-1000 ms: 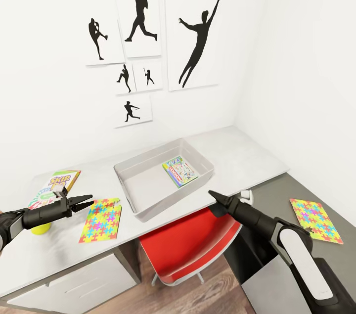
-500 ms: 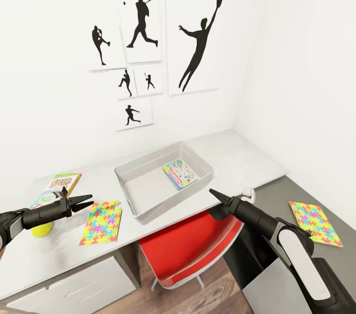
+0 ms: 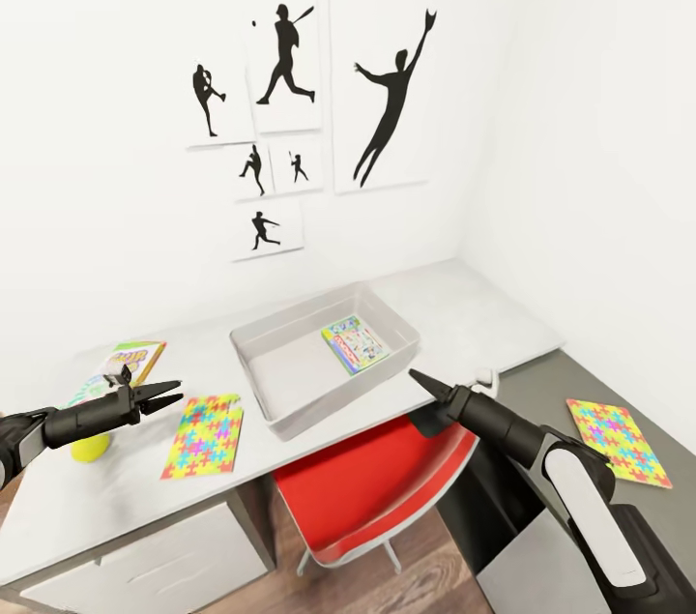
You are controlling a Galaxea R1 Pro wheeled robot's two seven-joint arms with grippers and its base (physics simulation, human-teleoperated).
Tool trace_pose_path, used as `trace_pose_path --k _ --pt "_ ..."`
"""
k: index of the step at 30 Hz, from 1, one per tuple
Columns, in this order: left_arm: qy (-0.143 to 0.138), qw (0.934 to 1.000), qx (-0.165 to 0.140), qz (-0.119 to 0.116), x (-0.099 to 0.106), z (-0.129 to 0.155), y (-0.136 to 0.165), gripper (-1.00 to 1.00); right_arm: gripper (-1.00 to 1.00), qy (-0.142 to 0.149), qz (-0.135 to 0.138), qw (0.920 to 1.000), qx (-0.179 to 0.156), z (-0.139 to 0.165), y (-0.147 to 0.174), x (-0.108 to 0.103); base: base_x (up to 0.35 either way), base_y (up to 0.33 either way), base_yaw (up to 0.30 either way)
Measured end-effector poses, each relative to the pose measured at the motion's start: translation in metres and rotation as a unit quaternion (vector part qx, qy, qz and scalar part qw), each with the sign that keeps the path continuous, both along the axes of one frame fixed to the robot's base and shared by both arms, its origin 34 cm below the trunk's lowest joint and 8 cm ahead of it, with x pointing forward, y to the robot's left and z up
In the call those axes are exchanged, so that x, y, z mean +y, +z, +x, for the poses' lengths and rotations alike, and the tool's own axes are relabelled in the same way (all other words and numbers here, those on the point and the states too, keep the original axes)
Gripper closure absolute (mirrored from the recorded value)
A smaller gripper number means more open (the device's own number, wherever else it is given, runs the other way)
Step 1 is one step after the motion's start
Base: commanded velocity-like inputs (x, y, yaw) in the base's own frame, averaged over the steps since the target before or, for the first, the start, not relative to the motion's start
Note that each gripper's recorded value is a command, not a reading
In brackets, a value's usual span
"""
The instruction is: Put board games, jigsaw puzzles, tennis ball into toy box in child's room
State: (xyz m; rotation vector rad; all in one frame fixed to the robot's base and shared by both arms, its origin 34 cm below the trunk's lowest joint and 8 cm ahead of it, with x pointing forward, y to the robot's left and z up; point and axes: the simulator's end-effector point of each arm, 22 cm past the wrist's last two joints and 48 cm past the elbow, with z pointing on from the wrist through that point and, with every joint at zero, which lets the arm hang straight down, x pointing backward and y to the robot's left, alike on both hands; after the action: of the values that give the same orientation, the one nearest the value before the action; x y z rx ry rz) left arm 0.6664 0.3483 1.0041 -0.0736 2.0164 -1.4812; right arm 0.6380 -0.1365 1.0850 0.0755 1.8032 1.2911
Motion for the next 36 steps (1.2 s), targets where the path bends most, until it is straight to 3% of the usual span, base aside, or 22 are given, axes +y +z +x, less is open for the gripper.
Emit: trace_pose_path --k 36 --pt "0.001 0.9996 -0.029 0.001 0.001 -0.001 0.033 -1.00 -1.00 -0.007 -0.001 0.9993 -0.037 -0.004 0.033 -0.003 -0.013 0.000 0.119"
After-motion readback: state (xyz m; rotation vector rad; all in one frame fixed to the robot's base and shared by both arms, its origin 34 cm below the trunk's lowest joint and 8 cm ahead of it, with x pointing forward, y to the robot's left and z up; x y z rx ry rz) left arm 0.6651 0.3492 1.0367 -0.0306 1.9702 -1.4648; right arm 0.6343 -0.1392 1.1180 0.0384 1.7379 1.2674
